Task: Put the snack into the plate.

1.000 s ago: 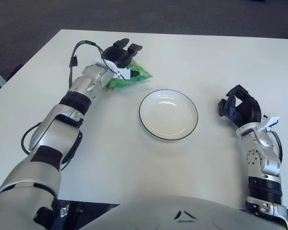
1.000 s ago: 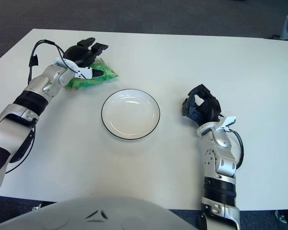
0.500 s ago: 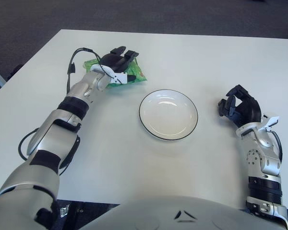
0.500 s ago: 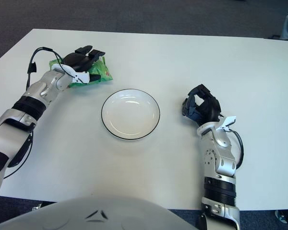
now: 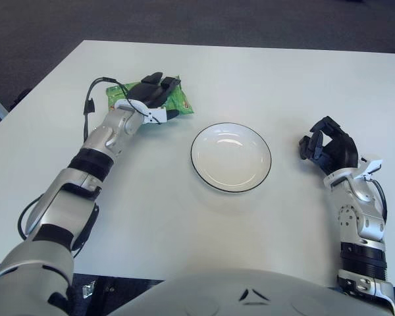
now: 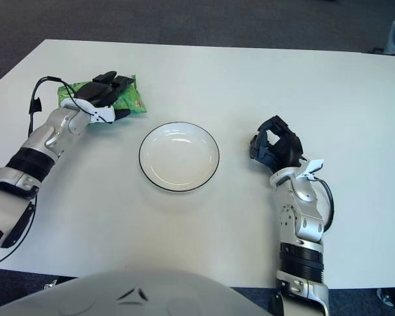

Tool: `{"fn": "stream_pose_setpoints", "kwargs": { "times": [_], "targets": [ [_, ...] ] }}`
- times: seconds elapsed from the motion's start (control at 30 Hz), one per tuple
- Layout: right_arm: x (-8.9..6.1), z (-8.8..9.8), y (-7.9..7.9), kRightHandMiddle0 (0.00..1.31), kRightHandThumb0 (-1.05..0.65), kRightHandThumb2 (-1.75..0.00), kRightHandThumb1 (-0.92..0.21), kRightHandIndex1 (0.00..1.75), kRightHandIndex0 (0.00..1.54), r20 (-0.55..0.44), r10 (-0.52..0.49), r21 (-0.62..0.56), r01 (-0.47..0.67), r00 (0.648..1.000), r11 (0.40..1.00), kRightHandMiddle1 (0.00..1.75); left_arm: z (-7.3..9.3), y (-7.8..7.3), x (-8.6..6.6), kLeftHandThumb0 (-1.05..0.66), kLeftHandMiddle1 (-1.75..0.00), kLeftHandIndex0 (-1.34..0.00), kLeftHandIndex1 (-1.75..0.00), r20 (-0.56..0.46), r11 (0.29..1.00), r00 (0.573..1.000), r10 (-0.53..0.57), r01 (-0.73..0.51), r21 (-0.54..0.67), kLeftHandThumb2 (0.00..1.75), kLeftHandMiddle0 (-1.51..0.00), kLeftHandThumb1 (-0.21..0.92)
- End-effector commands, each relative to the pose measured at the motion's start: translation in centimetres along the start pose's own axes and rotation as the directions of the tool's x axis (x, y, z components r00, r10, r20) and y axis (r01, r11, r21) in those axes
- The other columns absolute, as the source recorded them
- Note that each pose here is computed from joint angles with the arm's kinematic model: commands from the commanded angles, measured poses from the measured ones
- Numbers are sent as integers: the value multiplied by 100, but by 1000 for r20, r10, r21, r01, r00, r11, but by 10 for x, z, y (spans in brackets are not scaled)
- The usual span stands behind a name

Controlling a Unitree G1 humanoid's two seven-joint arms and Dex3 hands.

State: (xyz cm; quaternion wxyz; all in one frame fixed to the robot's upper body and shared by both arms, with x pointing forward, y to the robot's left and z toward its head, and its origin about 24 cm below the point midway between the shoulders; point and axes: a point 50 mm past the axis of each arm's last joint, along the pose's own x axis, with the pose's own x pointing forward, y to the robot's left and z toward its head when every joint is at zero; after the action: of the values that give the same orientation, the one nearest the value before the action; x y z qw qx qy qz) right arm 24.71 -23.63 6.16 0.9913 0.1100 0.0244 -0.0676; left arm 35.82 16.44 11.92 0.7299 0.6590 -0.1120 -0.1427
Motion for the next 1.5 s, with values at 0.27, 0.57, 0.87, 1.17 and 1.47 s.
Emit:
{"fn": "stream_pose_setpoints", "kwargs": {
  "times": [0.27,0.57,0.87,1.17,1.47],
  "targets": [
    [-10,-34,-9,57,-47,-125,-37,175,119,-157,-47,21,51,987,999,175,-3,-3,-6,-105,0,0,-40,-168,1000,986,16,-14,17,90,-5,92],
    [-10,-34,-9,58,-47,-125,-37,175,119,-147,-44,19,47,988,999,175,-14,-10,-4,-105,0,0,-36,-274,995,958,87,-67,79,88,-2,92],
    [-10,-34,-10,58,-47,-126,-37,175,119,-147,-41,18,44,988,999,175,-34,-25,1,-105,0,0,-34,-346,991,932,111,-78,109,90,0,92],
    [-11,-34,-10,58,-47,-126,-37,175,119,-147,-43,25,47,988,999,175,-41,-38,6,-105,-47,0,-62,-375,985,911,171,-157,69,74,-6,92],
    [-11,-33,-10,57,-47,-125,-37,175,119,-143,-40,25,44,989,999,175,-46,-41,5,-78,-162,0,-101,-361,979,910,204,-198,55,62,0,62]
  ]
}}
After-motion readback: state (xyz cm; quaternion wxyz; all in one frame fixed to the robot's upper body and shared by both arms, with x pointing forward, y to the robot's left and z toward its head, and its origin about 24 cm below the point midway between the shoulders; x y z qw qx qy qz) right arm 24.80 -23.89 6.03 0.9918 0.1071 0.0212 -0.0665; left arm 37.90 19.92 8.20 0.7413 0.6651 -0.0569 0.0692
